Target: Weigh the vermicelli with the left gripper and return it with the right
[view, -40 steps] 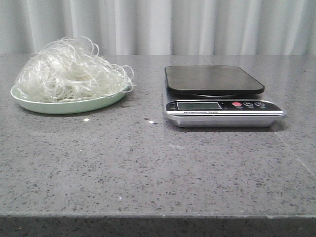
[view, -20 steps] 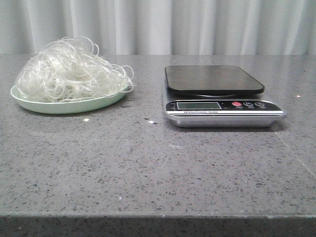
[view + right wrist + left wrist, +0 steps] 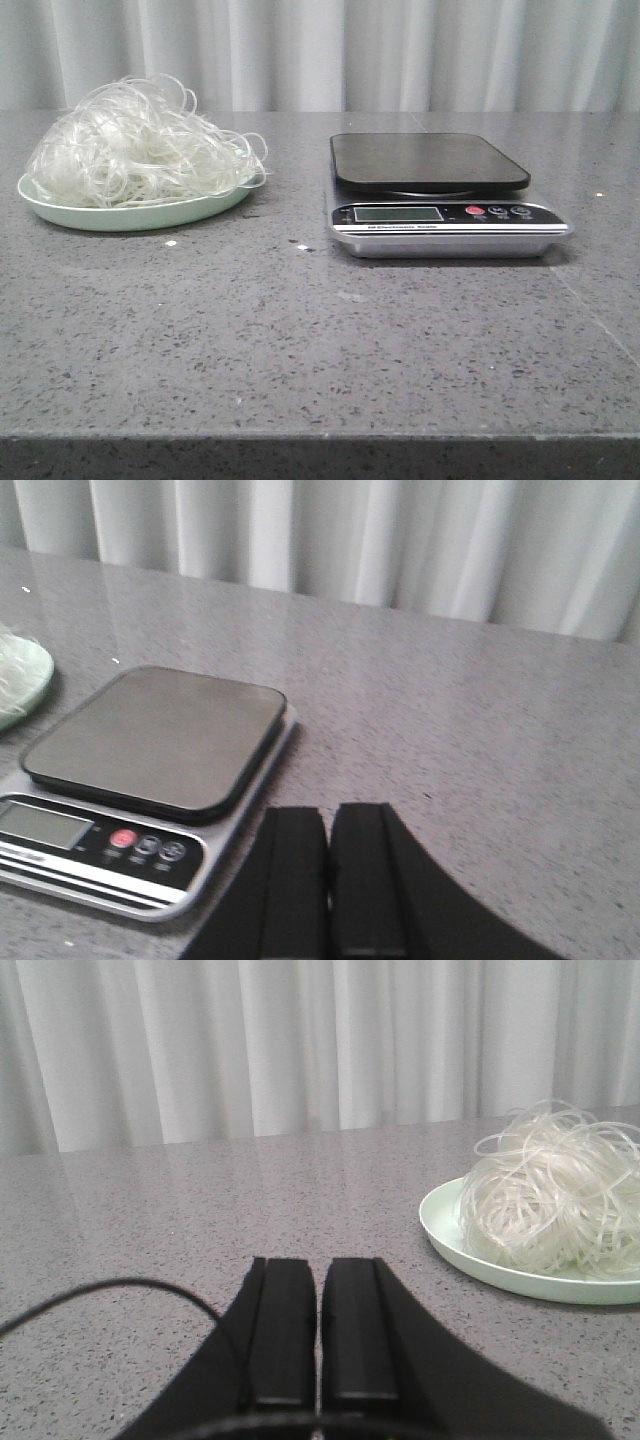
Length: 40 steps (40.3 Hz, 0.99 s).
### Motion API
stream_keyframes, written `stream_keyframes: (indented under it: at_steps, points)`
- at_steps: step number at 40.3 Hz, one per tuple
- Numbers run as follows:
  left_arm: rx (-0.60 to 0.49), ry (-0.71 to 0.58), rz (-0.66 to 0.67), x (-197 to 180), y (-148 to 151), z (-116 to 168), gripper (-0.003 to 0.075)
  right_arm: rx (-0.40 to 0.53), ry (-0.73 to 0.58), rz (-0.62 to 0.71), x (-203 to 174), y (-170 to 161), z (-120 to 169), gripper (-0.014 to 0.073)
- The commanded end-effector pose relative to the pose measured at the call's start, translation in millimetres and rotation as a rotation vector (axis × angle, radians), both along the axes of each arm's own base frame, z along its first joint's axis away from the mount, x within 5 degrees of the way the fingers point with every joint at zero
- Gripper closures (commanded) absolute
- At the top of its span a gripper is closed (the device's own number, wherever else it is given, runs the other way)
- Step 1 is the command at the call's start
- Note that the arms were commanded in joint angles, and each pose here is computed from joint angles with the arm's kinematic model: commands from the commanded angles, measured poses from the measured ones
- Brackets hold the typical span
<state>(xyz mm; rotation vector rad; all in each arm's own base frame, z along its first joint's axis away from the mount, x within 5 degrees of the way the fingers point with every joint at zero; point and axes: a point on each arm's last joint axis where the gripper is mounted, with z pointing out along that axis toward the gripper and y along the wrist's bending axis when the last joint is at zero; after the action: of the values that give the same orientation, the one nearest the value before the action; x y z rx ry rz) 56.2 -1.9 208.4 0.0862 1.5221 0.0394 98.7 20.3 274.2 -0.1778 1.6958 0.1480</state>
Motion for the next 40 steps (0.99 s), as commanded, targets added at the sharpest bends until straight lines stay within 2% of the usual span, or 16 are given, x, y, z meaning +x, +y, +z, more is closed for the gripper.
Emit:
stream_keyframes:
  at_steps: [1,12,22,26,40]
  points:
    - [-0.025,-0.099,-0.003,-2,0,7,0.0575,-0.014,-0.081,-0.066,-1,-7,9,0.0443]
    - [-0.025,-0.099,-0.003,-2,0,7,0.0575,-0.016,-0.128,-0.246,-24,-24,-21,0.0443]
    - [-0.025,-0.099,-0.003,-2,0,7,0.0575,0.005,-0.122,-0.258,-37,-24,-72,0.0443]
    - [-0.025,-0.097,-0.003,-2,0,7,0.0575,0.018,-0.159,-0.259,-44,-23,-73,0.0443]
    - [-0.025,-0.098,-0.003,-2,0,7,0.0575,0.053,-0.164,-0.264,-44,-23,-72,0.0443]
